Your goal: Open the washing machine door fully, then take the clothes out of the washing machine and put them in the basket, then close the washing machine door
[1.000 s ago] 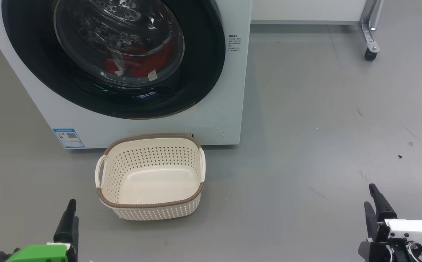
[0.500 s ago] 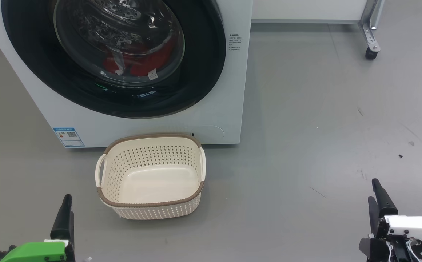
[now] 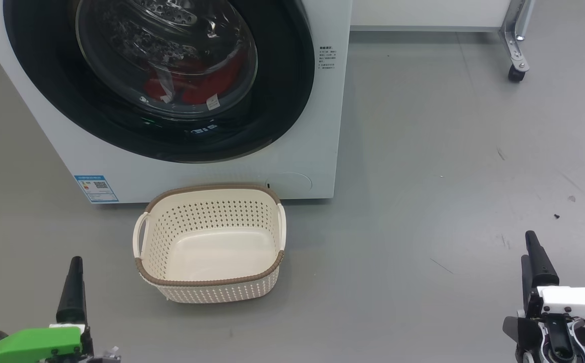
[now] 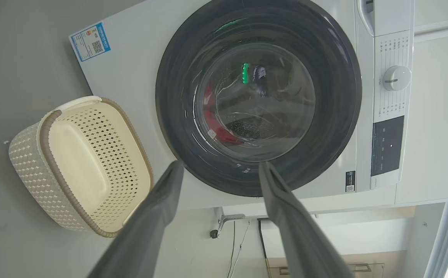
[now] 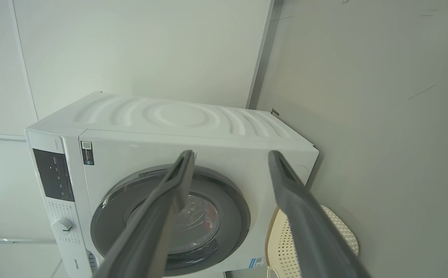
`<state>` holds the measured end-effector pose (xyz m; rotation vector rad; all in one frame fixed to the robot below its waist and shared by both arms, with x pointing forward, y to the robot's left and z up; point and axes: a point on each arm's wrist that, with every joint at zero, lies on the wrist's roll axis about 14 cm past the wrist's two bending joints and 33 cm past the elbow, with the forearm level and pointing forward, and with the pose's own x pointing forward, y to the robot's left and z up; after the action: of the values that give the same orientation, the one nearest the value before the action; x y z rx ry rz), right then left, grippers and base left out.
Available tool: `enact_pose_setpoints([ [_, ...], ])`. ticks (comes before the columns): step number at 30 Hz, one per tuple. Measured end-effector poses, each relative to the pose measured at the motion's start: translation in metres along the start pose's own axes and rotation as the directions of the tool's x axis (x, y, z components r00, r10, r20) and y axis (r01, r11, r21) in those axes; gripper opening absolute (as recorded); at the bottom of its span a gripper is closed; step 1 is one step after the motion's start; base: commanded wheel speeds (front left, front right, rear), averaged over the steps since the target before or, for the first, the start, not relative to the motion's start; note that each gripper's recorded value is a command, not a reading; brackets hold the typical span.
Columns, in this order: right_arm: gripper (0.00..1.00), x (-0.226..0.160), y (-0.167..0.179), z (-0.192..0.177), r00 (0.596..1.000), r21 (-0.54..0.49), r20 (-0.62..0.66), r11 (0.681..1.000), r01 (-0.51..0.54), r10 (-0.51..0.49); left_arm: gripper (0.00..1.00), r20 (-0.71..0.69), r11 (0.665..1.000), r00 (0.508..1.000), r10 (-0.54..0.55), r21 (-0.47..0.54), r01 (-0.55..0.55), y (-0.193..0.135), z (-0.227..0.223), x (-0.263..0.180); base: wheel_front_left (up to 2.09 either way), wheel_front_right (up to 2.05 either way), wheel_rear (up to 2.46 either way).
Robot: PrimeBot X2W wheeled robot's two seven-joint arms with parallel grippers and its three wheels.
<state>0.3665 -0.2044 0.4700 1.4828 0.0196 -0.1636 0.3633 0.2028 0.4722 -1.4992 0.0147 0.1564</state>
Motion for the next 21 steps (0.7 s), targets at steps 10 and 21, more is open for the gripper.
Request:
enact_pose_setpoints([
  [10, 1.0, 0.005, 0.017, -0.003, 0.999, -0.095, 0.002, 0.994, -0.051, 0.051, 1.0, -0.009, 0.995, 0.999, -0.042, 0.093, 0.043, -0.013, -0.007, 0.001, 0.0, 0.0, 0.0],
  [21, 1.0, 0.006, 0.024, -0.012, 0.997, -0.259, -0.022, 0.962, -0.081, 0.078, 1.0, -0.005, 0.965, 0.996, -0.084, 0.247, 0.082, -0.025, -0.007, 0.002, 0.0, 0.0, 0.0],
])
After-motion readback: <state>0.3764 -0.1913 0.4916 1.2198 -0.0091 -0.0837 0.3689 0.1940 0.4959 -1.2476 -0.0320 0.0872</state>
